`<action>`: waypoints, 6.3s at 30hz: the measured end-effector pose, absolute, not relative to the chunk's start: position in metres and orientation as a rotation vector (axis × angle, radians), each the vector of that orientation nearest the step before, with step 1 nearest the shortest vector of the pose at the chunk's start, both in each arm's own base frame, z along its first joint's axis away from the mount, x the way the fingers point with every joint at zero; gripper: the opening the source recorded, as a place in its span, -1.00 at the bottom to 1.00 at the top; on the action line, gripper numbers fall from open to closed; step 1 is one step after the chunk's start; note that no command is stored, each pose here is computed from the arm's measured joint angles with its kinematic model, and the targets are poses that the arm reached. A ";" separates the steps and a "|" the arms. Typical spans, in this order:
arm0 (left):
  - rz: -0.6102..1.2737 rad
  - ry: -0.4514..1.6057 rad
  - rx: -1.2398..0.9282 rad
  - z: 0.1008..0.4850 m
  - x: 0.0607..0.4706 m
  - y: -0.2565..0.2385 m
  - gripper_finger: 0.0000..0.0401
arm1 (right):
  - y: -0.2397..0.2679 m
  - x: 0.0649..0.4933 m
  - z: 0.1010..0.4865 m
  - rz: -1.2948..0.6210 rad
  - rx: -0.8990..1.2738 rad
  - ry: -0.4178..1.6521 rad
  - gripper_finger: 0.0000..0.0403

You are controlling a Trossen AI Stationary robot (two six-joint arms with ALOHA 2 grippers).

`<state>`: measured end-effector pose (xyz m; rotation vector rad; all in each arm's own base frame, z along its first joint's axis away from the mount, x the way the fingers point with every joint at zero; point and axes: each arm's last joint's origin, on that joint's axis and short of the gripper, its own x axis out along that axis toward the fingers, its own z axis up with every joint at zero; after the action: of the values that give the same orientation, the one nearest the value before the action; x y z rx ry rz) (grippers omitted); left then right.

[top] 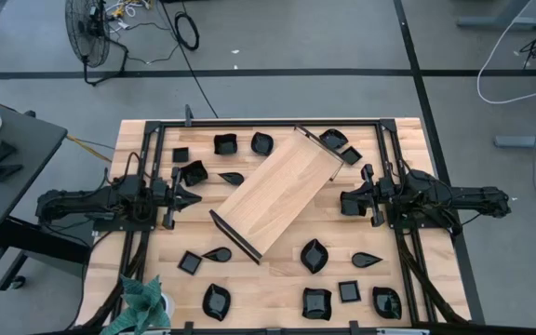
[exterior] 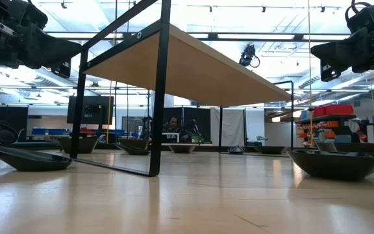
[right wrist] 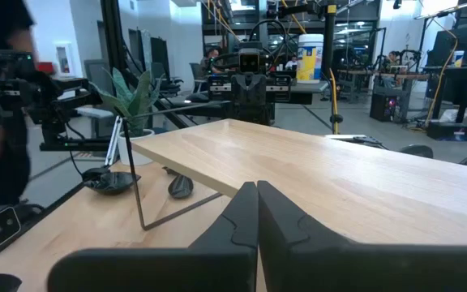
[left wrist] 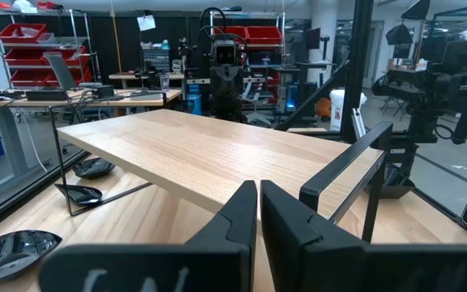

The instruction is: Pick & Place Mini shaped plates

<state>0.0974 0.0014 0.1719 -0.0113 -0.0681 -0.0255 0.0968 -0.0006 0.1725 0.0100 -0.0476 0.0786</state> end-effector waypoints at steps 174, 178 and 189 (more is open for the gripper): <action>-0.005 -0.103 -0.057 0.367 -0.164 -0.006 -0.87 | -0.004 0.009 0.415 -0.168 0.022 0.079 -0.99; -0.005 -0.103 -0.057 0.367 -0.164 -0.006 -0.87 | -0.004 0.013 0.427 -0.167 -0.001 0.126 -0.99; -0.005 -0.103 -0.058 0.367 -0.164 -0.006 -0.87 | -0.005 0.028 0.437 -0.157 -0.067 0.309 -0.99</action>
<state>-0.1642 -0.0056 0.3670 -0.0578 -0.1027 -0.0054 0.0280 -0.0048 0.4368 -0.0674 0.3089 -0.1569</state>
